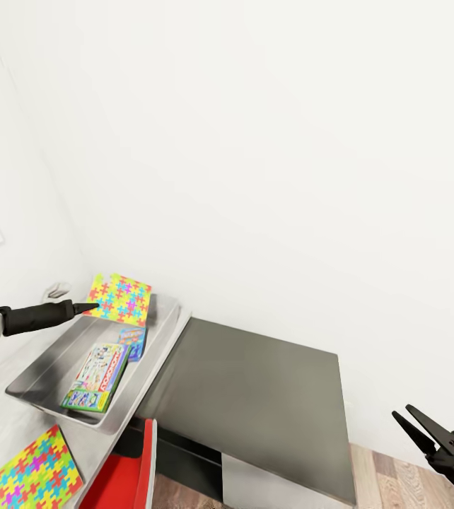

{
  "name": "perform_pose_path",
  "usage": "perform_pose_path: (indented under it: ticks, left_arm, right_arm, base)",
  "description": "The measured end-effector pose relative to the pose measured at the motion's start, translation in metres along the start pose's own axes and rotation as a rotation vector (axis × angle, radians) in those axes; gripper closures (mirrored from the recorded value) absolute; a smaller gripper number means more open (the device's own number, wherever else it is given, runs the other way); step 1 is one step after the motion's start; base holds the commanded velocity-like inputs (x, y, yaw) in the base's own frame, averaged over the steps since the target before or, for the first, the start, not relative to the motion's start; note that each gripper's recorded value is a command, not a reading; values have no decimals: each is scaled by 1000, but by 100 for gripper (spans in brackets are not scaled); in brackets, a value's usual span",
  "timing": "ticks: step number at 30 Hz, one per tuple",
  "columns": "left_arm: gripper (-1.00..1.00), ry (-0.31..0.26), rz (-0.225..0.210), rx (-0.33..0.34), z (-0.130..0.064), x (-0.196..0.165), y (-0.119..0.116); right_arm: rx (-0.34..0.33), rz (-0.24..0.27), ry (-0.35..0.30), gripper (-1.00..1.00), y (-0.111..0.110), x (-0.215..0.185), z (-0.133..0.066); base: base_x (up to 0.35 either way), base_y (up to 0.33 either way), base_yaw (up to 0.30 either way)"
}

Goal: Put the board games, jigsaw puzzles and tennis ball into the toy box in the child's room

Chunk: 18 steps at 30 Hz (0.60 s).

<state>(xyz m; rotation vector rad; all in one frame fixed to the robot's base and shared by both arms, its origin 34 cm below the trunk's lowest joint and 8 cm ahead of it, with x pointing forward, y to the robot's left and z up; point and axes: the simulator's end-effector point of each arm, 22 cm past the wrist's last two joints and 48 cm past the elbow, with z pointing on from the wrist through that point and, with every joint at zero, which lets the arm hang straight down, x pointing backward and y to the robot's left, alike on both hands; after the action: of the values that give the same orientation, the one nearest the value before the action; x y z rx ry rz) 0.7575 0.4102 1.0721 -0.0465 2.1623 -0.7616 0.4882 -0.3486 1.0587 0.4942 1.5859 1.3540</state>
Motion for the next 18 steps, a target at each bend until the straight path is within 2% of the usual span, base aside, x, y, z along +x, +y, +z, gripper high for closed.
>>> perform_pose_path:
  ticks: [10,18]
  left_arm:
    - [100,22,75,-63,10,10,17]
    - [100,39,96,-81,16,17,24]
  right_arm:
    - [13,9,5,-100,-6,2,0]
    - [24,16,9,-100,-11,4,0]
  base:
    - [0,0,0]
    - [0,0,0]
